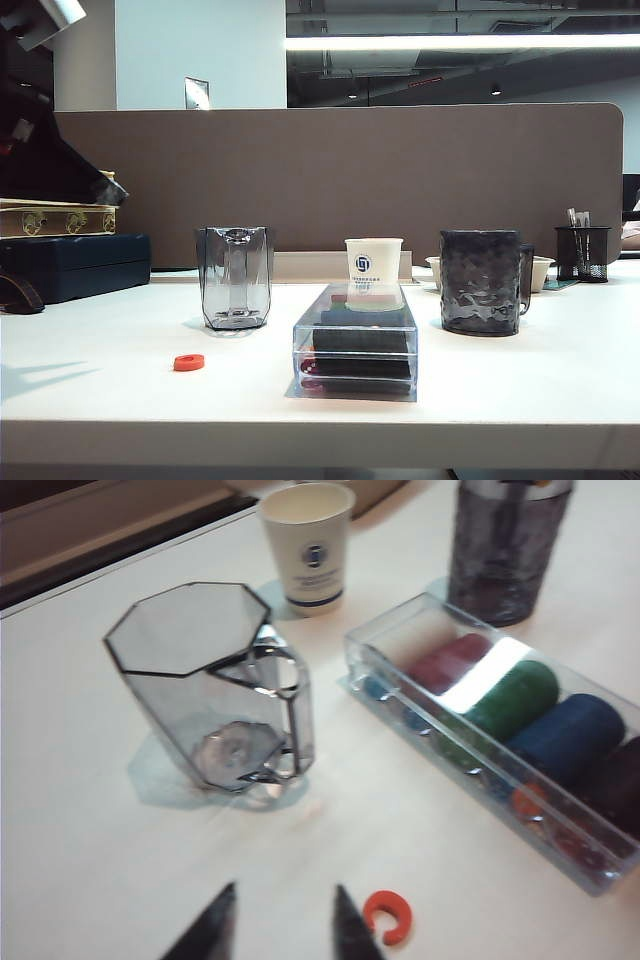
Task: Pick up the letter "c" and put it in the paper cup.
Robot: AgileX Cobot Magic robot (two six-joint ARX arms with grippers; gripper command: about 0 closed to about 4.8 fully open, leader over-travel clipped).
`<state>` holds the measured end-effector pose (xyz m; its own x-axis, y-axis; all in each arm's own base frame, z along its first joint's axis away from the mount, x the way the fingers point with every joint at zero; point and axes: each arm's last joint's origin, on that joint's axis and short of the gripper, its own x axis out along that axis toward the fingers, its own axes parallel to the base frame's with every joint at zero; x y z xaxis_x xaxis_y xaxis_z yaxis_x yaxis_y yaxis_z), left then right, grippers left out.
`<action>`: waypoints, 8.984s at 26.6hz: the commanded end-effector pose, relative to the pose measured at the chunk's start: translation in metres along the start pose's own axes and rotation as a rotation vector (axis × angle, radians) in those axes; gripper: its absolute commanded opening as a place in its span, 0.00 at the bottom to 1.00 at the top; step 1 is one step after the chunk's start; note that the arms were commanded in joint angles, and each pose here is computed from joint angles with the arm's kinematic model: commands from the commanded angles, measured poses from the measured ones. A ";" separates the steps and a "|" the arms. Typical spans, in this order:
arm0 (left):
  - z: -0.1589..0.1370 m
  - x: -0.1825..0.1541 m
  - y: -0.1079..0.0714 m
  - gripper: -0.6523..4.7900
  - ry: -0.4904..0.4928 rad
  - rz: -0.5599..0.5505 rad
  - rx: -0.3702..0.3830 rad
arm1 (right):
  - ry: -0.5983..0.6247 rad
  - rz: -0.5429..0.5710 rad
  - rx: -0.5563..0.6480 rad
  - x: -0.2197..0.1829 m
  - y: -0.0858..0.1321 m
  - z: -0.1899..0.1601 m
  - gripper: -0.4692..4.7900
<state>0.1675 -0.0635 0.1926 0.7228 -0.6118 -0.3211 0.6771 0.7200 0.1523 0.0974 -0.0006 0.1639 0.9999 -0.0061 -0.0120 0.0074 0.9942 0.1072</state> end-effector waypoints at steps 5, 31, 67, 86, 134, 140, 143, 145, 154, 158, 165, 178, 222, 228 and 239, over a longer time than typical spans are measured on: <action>-0.006 0.003 -0.003 0.40 0.040 -0.097 -0.023 | -0.006 0.002 0.001 0.000 0.000 -0.001 0.09; -0.030 0.059 -0.013 0.47 0.215 -0.146 -0.032 | -0.005 0.002 0.001 0.000 0.000 -0.001 0.09; -0.041 0.086 -0.009 0.47 0.297 -0.208 -0.071 | -0.005 0.002 0.001 0.000 0.000 -0.001 0.09; -0.045 0.095 -0.008 0.46 0.317 -0.221 -0.080 | -0.006 0.002 0.001 0.000 0.000 -0.001 0.09; 0.023 0.124 -0.021 0.28 0.126 -0.286 -0.033 | -0.005 0.002 0.001 0.000 0.000 -0.001 0.09; 0.049 0.132 -0.019 0.28 0.067 -0.218 0.011 | -0.005 0.002 0.001 0.000 0.000 -0.001 0.09; 0.056 0.133 -0.016 0.28 0.052 -0.178 0.054 | -0.005 0.002 0.001 0.000 0.000 -0.001 0.09; 0.060 0.134 -0.015 0.28 0.043 -0.157 0.079 | -0.005 0.002 0.001 0.000 0.000 -0.001 0.09; 0.085 0.139 -0.008 0.28 -0.021 -0.116 0.134 | -0.005 0.002 0.001 0.000 0.000 -0.001 0.09; 0.096 0.146 -0.005 0.28 -0.046 -0.105 0.158 | -0.005 0.002 0.001 0.000 0.000 -0.001 0.09; 0.109 0.165 0.001 0.28 -0.063 -0.099 0.171 | -0.004 0.002 0.001 0.000 0.000 -0.001 0.09; 0.129 0.214 0.011 0.28 -0.095 -0.089 0.177 | -0.005 0.002 0.001 0.000 0.000 -0.001 0.09; 0.111 0.302 0.038 0.36 -0.043 -0.076 0.174 | -0.005 0.002 0.001 0.000 0.000 -0.001 0.09; 0.110 0.302 0.038 0.49 -0.040 -0.077 0.174 | -0.005 0.002 0.001 0.000 0.000 -0.001 0.09; 0.099 0.308 0.037 0.51 -0.004 -0.084 0.166 | -0.006 0.002 0.001 0.000 0.000 -0.001 0.09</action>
<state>0.4281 -0.2568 0.1913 0.6652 -0.6653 -0.3390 0.7464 0.6053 0.2766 0.0974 -0.0006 0.1638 0.9999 -0.0061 -0.0128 0.0074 0.9942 0.1072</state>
